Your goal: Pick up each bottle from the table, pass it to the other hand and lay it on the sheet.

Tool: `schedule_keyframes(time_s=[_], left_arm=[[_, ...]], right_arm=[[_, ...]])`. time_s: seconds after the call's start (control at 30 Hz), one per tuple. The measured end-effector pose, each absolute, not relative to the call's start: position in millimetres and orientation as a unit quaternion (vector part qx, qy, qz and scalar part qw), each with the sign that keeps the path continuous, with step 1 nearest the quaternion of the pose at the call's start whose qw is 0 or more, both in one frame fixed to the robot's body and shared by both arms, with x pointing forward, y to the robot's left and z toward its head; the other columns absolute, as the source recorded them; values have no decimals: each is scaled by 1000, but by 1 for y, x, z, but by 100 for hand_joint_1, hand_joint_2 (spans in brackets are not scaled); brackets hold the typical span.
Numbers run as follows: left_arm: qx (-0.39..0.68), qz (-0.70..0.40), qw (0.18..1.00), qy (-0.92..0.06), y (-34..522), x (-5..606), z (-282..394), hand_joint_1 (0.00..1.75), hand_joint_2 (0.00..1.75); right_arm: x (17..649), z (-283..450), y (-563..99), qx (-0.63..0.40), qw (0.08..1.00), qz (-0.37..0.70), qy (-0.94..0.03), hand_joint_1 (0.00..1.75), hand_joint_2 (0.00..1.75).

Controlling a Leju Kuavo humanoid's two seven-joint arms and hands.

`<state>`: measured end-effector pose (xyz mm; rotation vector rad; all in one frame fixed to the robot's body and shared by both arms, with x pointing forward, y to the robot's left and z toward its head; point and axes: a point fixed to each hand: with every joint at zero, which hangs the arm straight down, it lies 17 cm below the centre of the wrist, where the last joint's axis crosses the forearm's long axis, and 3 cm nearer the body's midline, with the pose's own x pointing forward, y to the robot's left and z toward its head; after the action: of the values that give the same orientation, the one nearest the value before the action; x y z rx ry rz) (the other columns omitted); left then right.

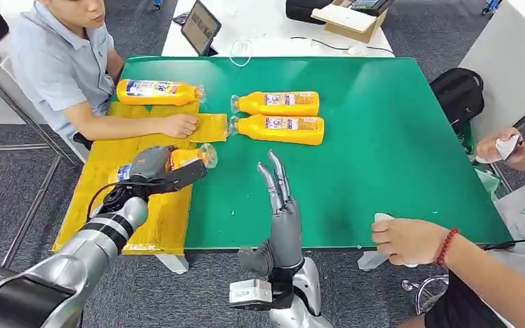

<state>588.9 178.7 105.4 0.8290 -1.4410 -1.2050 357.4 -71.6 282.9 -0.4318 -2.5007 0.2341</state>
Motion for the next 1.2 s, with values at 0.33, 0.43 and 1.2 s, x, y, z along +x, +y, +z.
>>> schedule_keyframes(time_s=[0.33, 0.43, 1.2], left_arm=[[302, -555, 562, -533, 180, 584, 71, 0, 175], [278, -562, 576, -525, 175, 576, 59, 0, 175], [0, -58, 505, -861, 147, 542, 233, 0, 175]], right_arm=[[363, 266, -66, -149, 311, 101, -933, 0, 0], [364, 262, -65, -148, 314, 106, -932, 0, 0], [381, 225, -68, -232, 282, 225, -903, 0, 175]])
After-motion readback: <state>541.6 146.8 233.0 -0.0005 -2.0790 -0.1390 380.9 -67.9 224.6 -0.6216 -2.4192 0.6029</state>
